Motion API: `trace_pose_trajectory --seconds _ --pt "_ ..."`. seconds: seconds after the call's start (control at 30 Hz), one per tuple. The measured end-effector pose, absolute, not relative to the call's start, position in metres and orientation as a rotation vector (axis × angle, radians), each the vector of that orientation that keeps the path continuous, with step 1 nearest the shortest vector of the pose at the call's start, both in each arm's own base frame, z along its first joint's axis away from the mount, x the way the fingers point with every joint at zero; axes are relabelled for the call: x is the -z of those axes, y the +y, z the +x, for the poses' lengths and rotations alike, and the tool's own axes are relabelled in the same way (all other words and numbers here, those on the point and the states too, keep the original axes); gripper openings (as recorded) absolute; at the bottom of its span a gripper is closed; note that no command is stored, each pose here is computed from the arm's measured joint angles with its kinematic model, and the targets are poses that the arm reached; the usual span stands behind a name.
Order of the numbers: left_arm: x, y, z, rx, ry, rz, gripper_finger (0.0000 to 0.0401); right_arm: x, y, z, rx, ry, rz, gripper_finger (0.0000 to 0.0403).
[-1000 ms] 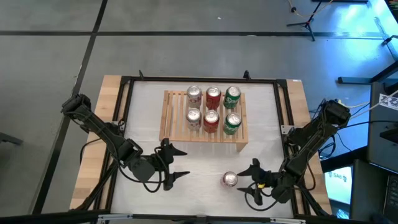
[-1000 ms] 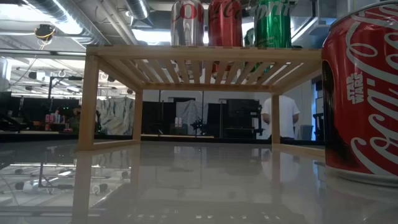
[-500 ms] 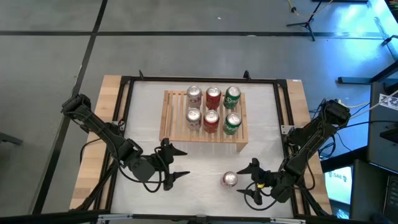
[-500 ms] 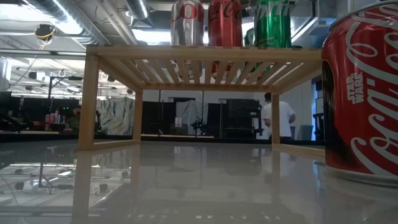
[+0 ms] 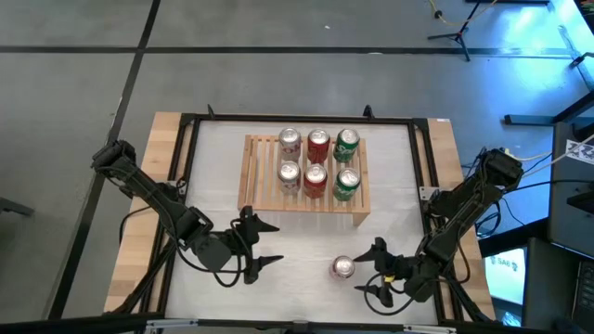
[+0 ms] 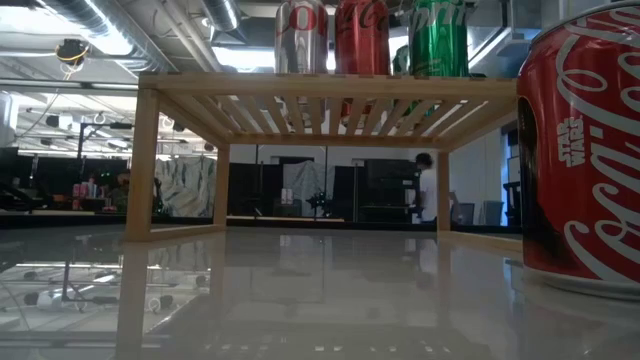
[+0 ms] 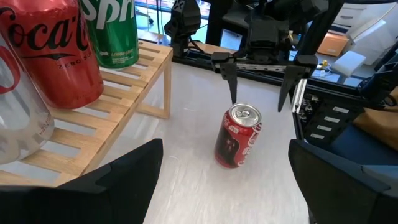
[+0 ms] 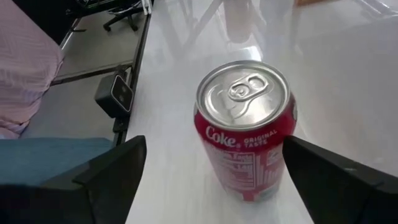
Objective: Place canned beverage on shelf
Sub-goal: Put the right red white soda can on the shelf
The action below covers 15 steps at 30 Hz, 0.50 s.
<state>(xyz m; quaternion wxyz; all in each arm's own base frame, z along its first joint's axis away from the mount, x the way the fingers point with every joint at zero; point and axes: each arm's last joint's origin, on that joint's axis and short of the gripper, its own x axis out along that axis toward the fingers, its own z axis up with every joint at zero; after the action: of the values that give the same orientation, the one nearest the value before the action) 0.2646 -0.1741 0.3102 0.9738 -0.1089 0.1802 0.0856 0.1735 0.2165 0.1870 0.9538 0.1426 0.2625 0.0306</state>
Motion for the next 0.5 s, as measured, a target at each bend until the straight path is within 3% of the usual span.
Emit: trace_pose_trajectory --seconds 0.5 --pt "-0.3103 -0.1742 0.2646 -0.173 0.363 -0.220 0.0338 -0.1887 0.2139 0.1749 0.027 0.462 0.299 0.0370"
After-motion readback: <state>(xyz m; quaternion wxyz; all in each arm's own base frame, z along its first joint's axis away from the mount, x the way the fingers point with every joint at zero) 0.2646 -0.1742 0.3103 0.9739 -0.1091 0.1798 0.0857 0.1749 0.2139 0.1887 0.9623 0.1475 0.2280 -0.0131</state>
